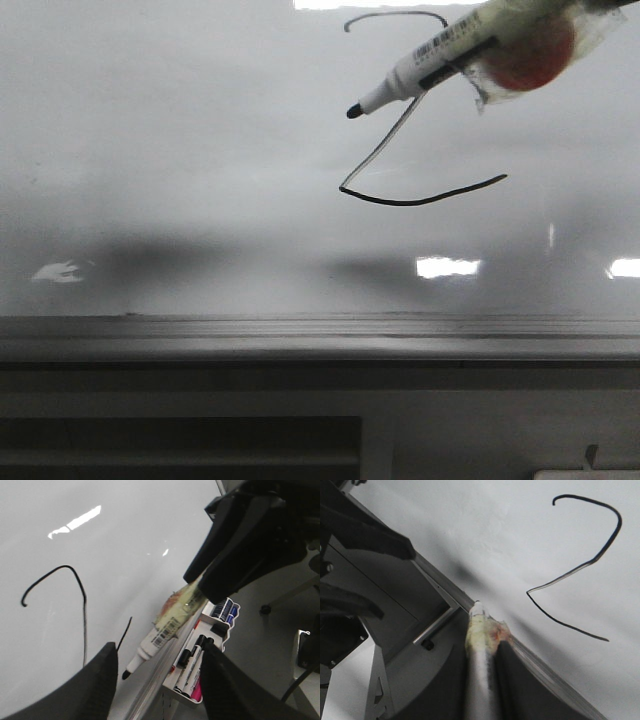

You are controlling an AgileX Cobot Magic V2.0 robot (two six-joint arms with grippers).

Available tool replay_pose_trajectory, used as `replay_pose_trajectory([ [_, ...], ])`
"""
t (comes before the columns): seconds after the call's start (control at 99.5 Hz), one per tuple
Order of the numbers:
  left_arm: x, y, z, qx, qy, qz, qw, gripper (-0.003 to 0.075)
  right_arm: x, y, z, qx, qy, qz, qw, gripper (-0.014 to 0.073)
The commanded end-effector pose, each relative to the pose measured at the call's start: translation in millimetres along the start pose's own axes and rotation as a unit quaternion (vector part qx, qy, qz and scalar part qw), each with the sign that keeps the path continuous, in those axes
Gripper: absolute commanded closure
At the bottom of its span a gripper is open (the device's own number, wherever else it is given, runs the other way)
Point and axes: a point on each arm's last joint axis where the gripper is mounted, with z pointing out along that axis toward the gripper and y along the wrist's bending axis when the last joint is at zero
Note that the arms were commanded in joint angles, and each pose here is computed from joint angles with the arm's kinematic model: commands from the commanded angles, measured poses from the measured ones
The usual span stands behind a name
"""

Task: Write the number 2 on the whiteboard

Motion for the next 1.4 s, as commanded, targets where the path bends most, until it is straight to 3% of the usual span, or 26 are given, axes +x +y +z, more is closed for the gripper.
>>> replay_pose_trajectory([
  [0.0,-20,-3,3,-0.003,-0.043,0.013,0.999,0.0351,-13,6,-4,-0.020,-0.021,-0.016,0.999,0.0648],
  [0.623,-9,-6,39,0.005,0.005,0.048,0.999,0.0360,-11,13,-4,-0.067,-0.008,-0.036,0.997,0.0648],
  [0.764,-9,-6,39,0.005,0.005,0.049,0.999,0.0488,-11,14,-4,-0.069,-0.010,-0.034,0.997,0.0648],
  [0.925,-9,-6,39,0.005,0.005,0.049,0.999,0.0735,-11,14,-4,-0.071,-0.011,-0.032,0.997,0.0641],
  [1.046,-10,-6,38,0.005,0.004,0.050,0.999,0.0741,-11,15,-4,-0.076,-0.010,-0.031,0.997,0.0513],
  [1.166,-10,-5,37,0.003,0.003,0.049,0.999,0.0741,-12,14,-4,-0.069,-0.015,-0.028,0.997,0.0255],
  [1.216,-11,-4,36,0.001,0.001,0.046,0.999,0.0741,-14,12,-4,-0.061,-0.022,-0.026,0.998,0.0192],
  [1.387,-13,13,22,-0.034,-0.016,0.006,0.999,0.0741,-21,9,-15,-0.007,-0.081,-0.030,0.996,0.0179],
])
